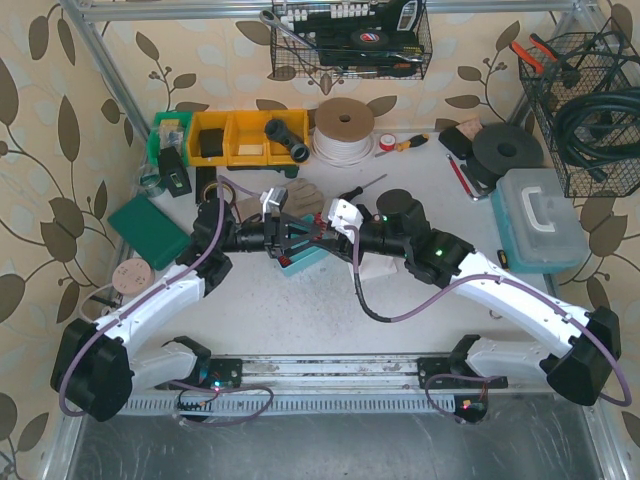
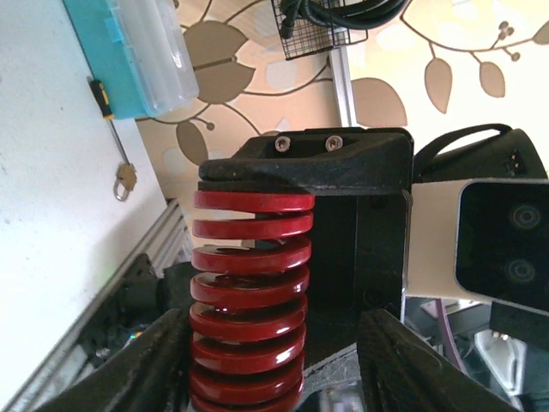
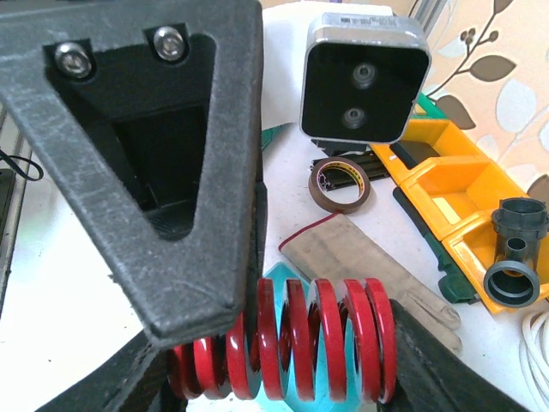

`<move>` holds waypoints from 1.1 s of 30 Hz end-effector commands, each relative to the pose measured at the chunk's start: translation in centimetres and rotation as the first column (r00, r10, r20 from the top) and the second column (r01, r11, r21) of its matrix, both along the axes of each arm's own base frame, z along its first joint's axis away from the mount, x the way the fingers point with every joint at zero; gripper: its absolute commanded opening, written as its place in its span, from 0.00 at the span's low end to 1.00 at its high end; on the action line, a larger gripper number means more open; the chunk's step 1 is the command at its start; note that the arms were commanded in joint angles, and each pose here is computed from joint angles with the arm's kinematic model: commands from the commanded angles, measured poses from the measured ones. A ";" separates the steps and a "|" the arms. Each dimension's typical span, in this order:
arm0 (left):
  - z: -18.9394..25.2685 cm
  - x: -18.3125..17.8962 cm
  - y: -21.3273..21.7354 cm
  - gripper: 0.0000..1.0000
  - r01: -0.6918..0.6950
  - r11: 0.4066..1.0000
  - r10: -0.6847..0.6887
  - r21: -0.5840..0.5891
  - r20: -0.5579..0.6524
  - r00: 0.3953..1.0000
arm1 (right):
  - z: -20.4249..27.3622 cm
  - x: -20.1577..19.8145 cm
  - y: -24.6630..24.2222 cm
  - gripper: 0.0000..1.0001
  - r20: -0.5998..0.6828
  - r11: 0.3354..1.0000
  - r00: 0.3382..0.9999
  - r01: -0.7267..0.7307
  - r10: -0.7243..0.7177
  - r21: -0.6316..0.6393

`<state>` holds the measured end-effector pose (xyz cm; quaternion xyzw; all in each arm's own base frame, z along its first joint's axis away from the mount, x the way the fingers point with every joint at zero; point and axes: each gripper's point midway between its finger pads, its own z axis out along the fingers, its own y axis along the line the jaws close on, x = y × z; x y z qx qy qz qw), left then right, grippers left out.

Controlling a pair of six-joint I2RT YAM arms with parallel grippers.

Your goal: Install the large spring

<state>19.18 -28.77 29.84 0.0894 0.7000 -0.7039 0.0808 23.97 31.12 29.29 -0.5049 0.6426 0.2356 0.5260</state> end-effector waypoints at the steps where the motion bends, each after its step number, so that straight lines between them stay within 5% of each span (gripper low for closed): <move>1: 1.3 -0.8 -0.3 0.49 0.029 0.999 -0.027 -0.027 0.055 0.998 | 0.2 -0.2 0.2 0.00 0.003 1.000 1.000 -0.022 0.022 0.012; 13: -0.7 -0.2 -0.4 0.00 0.002 1.000 -0.003 0.028 0.034 0.999 | -0.6 -0.4 0.2 0.00 -0.027 1.000 0.999 -0.023 0.023 0.006; 16: -0.9 -0.1 -0.4 0.00 -0.003 0.999 0.001 0.040 0.039 0.999 | -1.0 0.0 0.3 0.28 -0.062 1.000 0.998 0.001 -0.001 0.007; 22: -0.1 0.5 -0.5 0.00 -0.022 0.995 0.014 0.096 0.085 0.996 | -1.6 0.0 -0.2 0.49 -0.127 0.999 0.991 0.035 -0.038 -0.022; 25: 0.8 1.1 -0.4 0.00 -0.041 0.989 0.025 0.143 0.111 0.994 | -1.9 -0.3 -1.2 0.51 -0.125 0.997 0.990 0.064 -0.067 -0.031; 27: 1.7 1.6 -0.2 0.00 -0.065 0.987 0.046 0.146 0.136 0.990 | -2.1 -0.6 -2.0 0.71 -0.120 0.996 0.989 0.084 -0.088 -0.040; 29: 1.9 1.8 -0.1 0.00 -0.076 0.987 0.056 0.141 0.144 0.988 | -2.2 -0.8 -2.7 0.73 -0.111 0.994 0.988 0.103 -0.107 -0.043; 31: 1.7 1.8 -0.1 0.00 -0.071 0.987 0.051 0.142 0.141 0.989 | -2.1 -0.9 -3.2 0.99 -0.098 0.992 0.988 0.117 -0.120 -0.040; 33: 1.3 1.6 -0.1 0.00 -0.063 0.987 0.043 0.149 0.131 0.990 | -2.0 -0.8 -3.7 1.00 -0.082 0.989 0.986 0.142 -0.144 -0.033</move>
